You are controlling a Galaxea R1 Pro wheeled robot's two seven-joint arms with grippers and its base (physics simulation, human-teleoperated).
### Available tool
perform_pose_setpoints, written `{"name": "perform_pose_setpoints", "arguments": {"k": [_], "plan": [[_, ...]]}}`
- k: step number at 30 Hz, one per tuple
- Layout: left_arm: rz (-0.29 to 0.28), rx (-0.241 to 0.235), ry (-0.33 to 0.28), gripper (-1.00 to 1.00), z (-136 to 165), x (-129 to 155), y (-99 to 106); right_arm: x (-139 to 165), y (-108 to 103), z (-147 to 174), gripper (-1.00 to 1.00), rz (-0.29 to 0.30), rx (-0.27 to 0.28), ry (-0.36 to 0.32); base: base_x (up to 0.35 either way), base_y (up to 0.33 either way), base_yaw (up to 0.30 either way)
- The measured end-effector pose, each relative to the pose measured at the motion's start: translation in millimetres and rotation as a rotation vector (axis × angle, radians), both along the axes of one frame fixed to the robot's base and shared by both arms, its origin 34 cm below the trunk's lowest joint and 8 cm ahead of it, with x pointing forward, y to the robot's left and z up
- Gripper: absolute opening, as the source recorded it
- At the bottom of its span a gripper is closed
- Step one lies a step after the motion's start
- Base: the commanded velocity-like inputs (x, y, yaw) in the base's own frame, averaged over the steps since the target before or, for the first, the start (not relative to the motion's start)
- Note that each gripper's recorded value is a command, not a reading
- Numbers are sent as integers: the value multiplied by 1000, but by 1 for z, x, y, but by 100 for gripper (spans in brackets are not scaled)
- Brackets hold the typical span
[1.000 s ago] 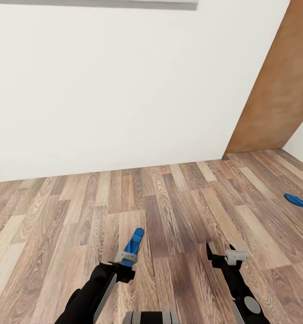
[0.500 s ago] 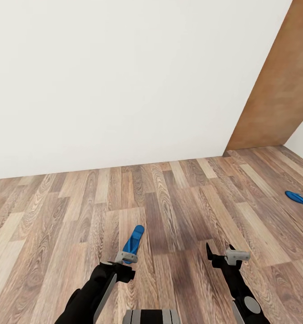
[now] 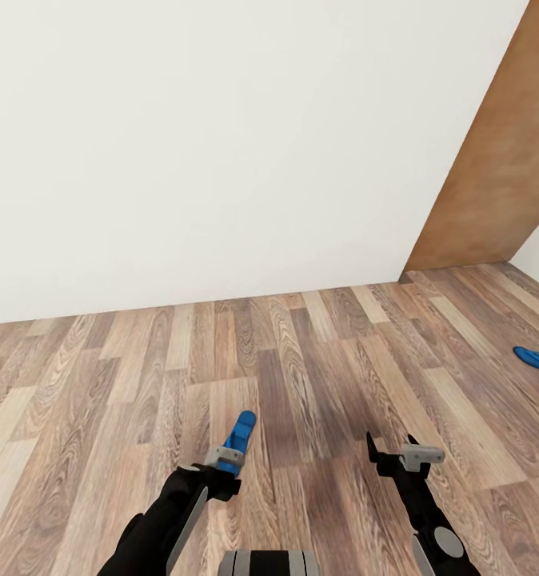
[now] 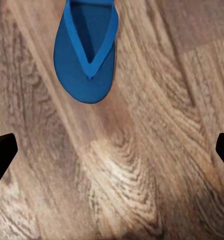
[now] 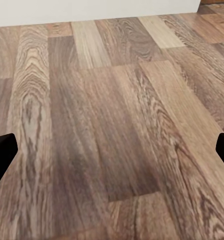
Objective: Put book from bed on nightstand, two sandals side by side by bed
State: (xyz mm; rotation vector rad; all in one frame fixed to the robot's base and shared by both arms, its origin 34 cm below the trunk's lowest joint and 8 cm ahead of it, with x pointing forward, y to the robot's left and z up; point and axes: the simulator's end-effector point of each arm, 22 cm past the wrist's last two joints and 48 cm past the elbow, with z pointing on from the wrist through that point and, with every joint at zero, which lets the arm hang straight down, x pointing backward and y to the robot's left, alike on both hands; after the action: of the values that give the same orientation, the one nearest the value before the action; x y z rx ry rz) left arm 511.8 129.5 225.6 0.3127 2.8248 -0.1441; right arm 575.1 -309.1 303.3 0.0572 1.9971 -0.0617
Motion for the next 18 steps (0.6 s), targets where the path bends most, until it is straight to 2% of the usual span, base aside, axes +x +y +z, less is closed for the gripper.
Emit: {"name": "perform_pose_setpoints", "arguments": {"k": [3,9,18], "plan": [[0,0,-1,100,0,0,0,0,0,0,100,0,0,-1,74,0,0],[-1,0,-2,100,0,0,-1,0,0,0,100,0,0,-1,230,0,0],[-4,0,-1,100,0,0,-1,0,0,0,100,0,0,0,71,0,0]]}}
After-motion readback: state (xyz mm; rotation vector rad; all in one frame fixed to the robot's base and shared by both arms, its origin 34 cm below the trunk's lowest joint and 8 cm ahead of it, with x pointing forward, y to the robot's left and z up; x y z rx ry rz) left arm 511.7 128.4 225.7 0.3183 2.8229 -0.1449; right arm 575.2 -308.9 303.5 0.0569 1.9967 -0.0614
